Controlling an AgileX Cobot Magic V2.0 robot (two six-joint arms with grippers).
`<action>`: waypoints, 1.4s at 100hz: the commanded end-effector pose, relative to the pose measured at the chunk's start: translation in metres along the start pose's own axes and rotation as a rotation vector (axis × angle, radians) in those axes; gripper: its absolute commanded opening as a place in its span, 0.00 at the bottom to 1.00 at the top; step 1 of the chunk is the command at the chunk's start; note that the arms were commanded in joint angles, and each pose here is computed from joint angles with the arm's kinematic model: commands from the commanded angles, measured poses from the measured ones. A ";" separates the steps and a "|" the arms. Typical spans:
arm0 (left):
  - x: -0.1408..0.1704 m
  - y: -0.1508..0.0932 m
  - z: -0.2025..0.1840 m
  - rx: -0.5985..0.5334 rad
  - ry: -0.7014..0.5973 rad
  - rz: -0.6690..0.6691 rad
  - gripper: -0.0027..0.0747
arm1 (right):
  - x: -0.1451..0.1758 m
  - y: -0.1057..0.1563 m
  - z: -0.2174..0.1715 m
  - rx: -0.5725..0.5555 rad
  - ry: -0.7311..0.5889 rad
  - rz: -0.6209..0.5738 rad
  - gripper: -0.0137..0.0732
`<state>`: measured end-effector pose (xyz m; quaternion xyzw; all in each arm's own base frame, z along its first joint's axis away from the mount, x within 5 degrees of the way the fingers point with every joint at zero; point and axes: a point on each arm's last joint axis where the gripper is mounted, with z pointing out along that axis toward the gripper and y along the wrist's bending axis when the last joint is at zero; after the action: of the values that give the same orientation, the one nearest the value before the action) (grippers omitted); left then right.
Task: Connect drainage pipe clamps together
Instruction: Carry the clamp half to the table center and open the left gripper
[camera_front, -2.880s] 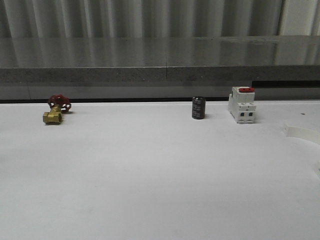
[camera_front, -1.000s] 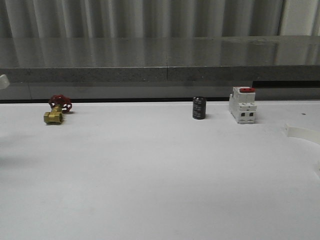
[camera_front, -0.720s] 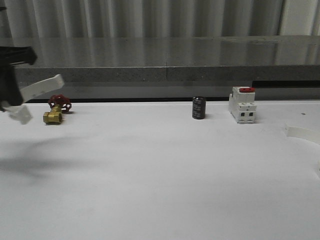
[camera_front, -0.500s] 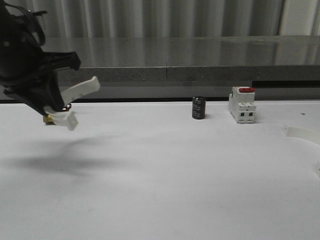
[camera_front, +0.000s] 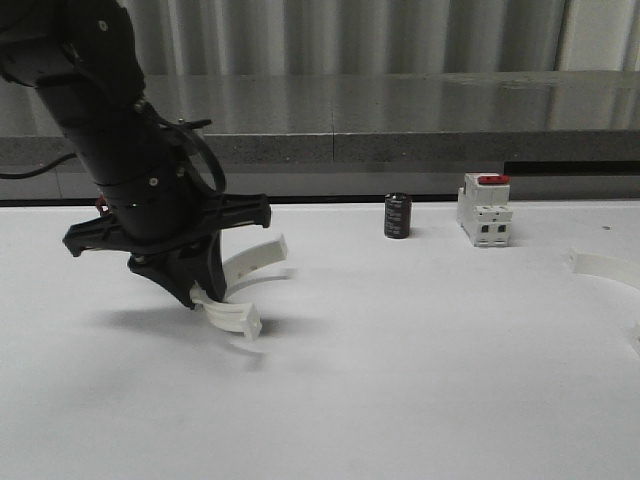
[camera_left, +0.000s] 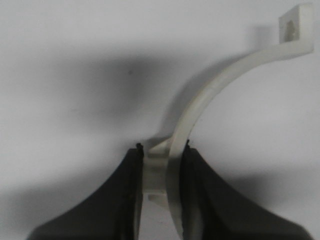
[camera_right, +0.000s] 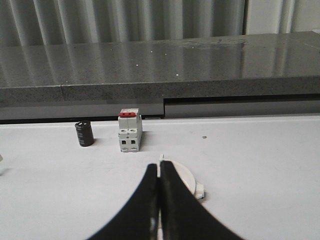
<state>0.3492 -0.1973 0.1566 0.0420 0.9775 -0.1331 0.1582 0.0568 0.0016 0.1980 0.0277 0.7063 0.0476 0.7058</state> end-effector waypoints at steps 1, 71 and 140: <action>-0.012 -0.015 -0.017 0.043 -0.086 0.002 0.01 | -0.014 0.002 -0.003 -0.014 -0.116 -0.009 0.08; -0.009 -0.013 -0.008 0.020 -0.054 0.018 0.20 | -0.014 0.002 -0.003 -0.014 -0.116 -0.009 0.08; -0.016 -0.021 -0.047 0.066 -0.146 0.030 0.81 | -0.014 0.002 -0.003 -0.014 -0.116 -0.009 0.08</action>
<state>0.3487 -0.2050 0.1625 0.0460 0.9753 -0.1392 0.1649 0.0568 0.0016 0.1980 0.0271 0.7063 0.0470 0.7058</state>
